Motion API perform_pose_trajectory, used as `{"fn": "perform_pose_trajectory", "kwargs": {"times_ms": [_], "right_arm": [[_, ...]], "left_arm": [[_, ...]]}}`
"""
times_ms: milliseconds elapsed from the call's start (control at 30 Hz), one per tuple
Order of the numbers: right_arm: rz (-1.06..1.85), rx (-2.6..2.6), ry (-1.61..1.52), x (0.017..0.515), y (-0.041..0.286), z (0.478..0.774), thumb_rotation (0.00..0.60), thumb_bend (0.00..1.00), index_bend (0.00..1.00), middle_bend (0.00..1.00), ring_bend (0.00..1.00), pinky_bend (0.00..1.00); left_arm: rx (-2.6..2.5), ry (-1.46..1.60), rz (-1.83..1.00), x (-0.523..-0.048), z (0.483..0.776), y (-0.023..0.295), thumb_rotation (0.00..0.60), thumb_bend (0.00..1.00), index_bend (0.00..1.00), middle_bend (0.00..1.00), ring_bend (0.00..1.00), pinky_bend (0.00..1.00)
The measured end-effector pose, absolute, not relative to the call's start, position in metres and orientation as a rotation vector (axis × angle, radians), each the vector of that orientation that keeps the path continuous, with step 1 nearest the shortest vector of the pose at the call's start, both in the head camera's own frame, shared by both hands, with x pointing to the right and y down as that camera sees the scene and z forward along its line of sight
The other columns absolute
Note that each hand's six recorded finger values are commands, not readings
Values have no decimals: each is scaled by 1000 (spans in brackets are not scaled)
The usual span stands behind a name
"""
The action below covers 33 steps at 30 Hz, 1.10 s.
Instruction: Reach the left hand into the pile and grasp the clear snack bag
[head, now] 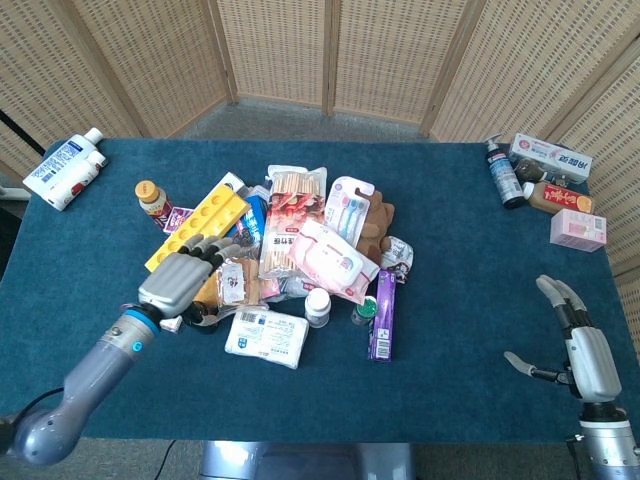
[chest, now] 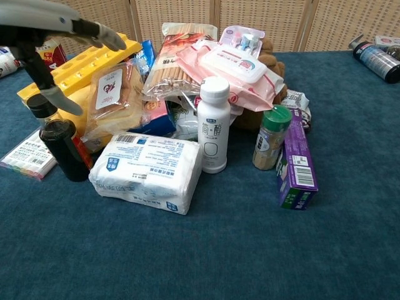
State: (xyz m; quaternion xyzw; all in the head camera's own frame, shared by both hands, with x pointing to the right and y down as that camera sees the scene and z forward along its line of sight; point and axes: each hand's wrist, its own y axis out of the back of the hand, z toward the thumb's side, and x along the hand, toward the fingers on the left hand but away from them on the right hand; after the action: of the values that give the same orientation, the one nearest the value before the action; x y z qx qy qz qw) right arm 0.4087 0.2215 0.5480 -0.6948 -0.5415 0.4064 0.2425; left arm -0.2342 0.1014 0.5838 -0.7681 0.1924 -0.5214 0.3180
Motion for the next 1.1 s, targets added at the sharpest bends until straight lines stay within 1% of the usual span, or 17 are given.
{"fn": "perform_pose_trajectory", "kwargs": {"times_ms": [100,333,433,467,500,533,600,667,700,733,800,967,1100], "right_arm": [[1104,-1899,-1492,410,221,546,600,0,61,0,0,0],[1087,-1900,-1517,413,217,542,600,0,61,0,0,0],[1082,-1902,-1525,413,217,541,600,0,61,0,0,0],[1081,-1903,-1528,413,216,540,600,0,61,0,0,0],[1079,-1905,-1530,413,216,540,600,0,61,0,0,0],[1078,-1907,-1532,413,216,540,600,0,62,0,0,0],[1075,-1909,-1535,413,216,540,600,0,62,0,0,0],[1072,-1912,-1540,413,216,539,600,0,63,0,0,0],[1070,-1913,-1542,413,216,539,600,0,63,0,0,0],[1069,-1914,-1545,413,215,539,600,0,62,0,0,0],[1066,-1915,-1549,413,215,538,600,0,63,0,0,0],[1067,-1917,-1554,414,215,538,600,0,64,0,0,0],[1069,-1921,-1548,413,216,538,600,0,64,0,0,0]], "left_arm": [[-2006,461,-1382,-214,595,107,600,0,72,0,0,0],[-1934,471,-1404,-196,608,110,600,0,81,0,0,0],[-1898,488,-1406,-192,613,108,600,0,145,0,0,0],[-1885,495,-1405,-192,614,107,600,0,189,4,3,18],[-1867,504,-1402,-191,615,106,600,0,254,62,53,90],[-1851,513,-1397,-190,616,105,600,0,321,144,130,193],[-1811,537,-1380,-188,617,103,600,0,504,403,390,507],[-1776,556,-1360,-185,618,101,600,0,592,509,505,635],[-1753,568,-1348,-184,619,100,600,0,628,553,550,673],[-1737,576,-1340,-183,621,100,600,0,659,591,590,706],[-1710,593,-1329,-181,623,100,600,1,700,637,639,742],[-1682,641,-1302,-182,617,97,600,1,726,666,668,744],[-1688,712,-1255,-184,598,90,600,2,724,661,668,744]]}}
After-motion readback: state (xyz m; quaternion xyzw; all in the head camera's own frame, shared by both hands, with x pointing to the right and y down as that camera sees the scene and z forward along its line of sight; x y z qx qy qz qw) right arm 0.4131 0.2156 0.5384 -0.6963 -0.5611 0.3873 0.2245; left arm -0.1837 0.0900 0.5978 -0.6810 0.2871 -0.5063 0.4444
